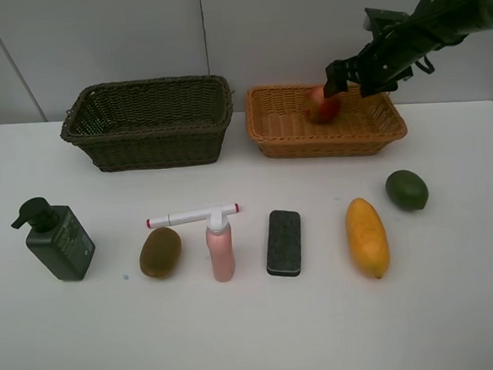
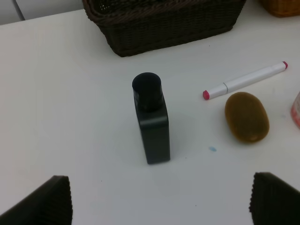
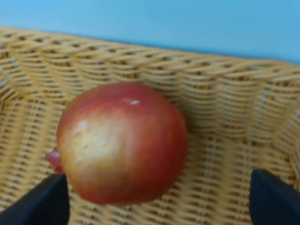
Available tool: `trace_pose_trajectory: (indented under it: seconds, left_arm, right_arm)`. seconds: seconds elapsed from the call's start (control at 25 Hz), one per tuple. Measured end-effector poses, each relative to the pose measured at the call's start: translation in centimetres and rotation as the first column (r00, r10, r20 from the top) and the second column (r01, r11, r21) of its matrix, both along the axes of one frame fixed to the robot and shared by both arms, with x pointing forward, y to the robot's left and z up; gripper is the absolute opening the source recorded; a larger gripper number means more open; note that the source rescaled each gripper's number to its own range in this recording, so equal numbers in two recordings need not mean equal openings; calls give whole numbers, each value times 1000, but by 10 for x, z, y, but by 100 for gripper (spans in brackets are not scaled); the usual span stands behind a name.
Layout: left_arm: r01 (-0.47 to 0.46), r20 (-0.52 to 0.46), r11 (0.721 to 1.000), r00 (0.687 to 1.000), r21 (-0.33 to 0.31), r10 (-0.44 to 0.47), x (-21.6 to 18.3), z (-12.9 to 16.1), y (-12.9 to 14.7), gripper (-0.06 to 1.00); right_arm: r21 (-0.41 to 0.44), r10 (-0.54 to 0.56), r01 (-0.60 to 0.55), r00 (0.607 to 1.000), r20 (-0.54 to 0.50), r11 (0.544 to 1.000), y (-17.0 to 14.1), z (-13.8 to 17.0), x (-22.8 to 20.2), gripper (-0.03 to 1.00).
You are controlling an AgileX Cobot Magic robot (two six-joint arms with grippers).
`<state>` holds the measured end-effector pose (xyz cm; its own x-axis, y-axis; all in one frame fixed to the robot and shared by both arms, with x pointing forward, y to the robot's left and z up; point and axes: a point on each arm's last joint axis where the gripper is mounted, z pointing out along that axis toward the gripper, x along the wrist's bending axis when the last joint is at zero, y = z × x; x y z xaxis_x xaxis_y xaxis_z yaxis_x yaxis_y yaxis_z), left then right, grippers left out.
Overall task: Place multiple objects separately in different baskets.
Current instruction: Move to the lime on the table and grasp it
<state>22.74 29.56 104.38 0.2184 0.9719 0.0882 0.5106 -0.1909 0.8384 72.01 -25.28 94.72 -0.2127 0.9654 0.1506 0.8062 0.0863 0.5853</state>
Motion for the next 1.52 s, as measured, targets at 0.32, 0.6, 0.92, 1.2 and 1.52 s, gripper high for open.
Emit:
trace_pose_trajectory:
  seconds: [0.32,0.6,0.92,1.2,1.52]
  left_arm:
    - [0,0,1000,1000,0,0,0,0,0,100]
    - [0,0,1000,1000,0,0,0,0,0,100]
    - [0,0,1000,1000,0,0,0,0,0,100]
    - [0,0,1000,1000,0,0,0,0,0,100]
    - [0,0,1000,1000,0,0,0,0,0,100]
  right_arm:
    - [1,27,-27,998,-52,1000,1,1,-5,81]
    - [-20,61,-62,998,-28,998,1,36,-16,98]
    - [-76,59,-66,995,-86,995,-4,68,-36,100]
    - [-104,22,-36,992,-126,994,-7,61,-76,100]
    - [-124,-20,-4,981,-191,992,-13,36,-123,100]
